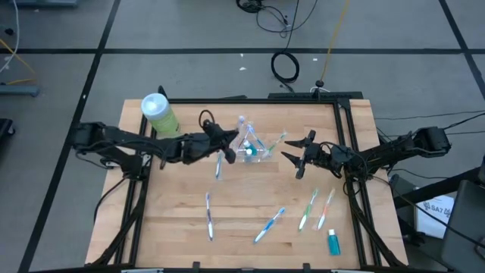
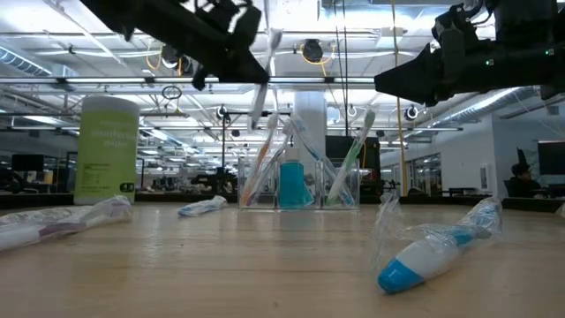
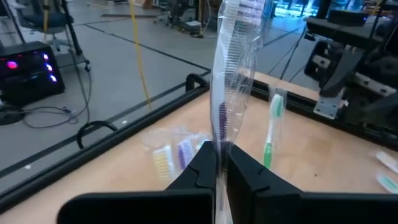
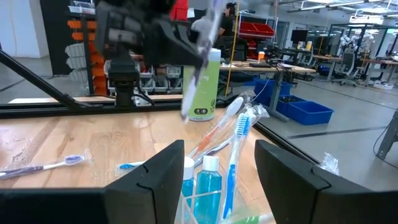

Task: Pick & Place toothbrushing station
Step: Put the right violet toothbrush into the left section of the transparent organizer

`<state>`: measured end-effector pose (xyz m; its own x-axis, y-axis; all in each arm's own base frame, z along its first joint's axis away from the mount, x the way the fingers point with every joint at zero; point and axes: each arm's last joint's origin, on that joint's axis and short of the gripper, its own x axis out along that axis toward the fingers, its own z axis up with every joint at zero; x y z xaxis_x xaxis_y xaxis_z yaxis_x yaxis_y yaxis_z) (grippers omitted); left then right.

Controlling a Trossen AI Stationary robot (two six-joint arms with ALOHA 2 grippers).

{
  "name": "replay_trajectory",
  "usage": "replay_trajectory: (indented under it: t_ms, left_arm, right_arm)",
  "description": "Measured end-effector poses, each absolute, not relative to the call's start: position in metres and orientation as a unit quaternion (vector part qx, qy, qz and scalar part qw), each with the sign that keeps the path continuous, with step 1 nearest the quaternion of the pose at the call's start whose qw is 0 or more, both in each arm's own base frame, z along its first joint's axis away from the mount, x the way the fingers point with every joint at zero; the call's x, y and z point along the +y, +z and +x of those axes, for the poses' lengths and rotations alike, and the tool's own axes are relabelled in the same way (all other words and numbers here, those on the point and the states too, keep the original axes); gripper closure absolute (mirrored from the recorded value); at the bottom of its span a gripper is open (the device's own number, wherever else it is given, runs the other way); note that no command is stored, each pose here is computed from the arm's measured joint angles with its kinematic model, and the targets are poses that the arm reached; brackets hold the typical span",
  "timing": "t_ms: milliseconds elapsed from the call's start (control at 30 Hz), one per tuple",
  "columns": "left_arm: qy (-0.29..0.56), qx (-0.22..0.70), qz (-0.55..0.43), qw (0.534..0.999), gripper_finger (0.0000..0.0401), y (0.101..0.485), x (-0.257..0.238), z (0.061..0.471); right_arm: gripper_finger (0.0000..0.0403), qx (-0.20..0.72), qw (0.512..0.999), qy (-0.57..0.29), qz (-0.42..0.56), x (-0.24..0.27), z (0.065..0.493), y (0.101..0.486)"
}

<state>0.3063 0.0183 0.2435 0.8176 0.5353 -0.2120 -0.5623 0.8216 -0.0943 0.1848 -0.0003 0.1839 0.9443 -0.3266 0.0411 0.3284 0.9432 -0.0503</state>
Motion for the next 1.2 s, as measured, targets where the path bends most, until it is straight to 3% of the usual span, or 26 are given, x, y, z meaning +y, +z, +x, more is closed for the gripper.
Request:
replay_trajectory:
  t_ms: [233, 467, 700, 1000, 1200]
  left_arm:
    - [0.283, 0.099, -0.087, 0.950, 0.0378, 0.209, 0.026, 0.328]
    - [0.297, 0.122, -0.111, 0.941, 0.0394, 0.185, 0.027, 0.336]
    - [0.316, 0.142, -0.154, 0.925, 0.0371, 0.166, 0.028, 0.338]
    - [0.336, 0.165, -0.167, 0.912, 0.0394, 0.150, 0.028, 0.339]
    - [0.335, 0.168, -0.168, 0.912, 0.0346, 0.149, 0.028, 0.339]
  right_arm:
    - [0.0217, -0.012, 0.986, -0.166, -0.029, 0.000, 0.185, 0.183]
    - [0.0218, 0.001, 0.986, -0.165, -0.032, 0.000, 0.185, 0.180]
    - [0.0218, 0.002, 0.986, -0.164, -0.031, 0.000, 0.185, 0.180]
    - [0.0219, 0.001, 0.986, -0.164, -0.030, 0.000, 0.185, 0.180]
    - [0.0222, 0.001, 0.986, -0.164, -0.030, 0.000, 0.185, 0.180]
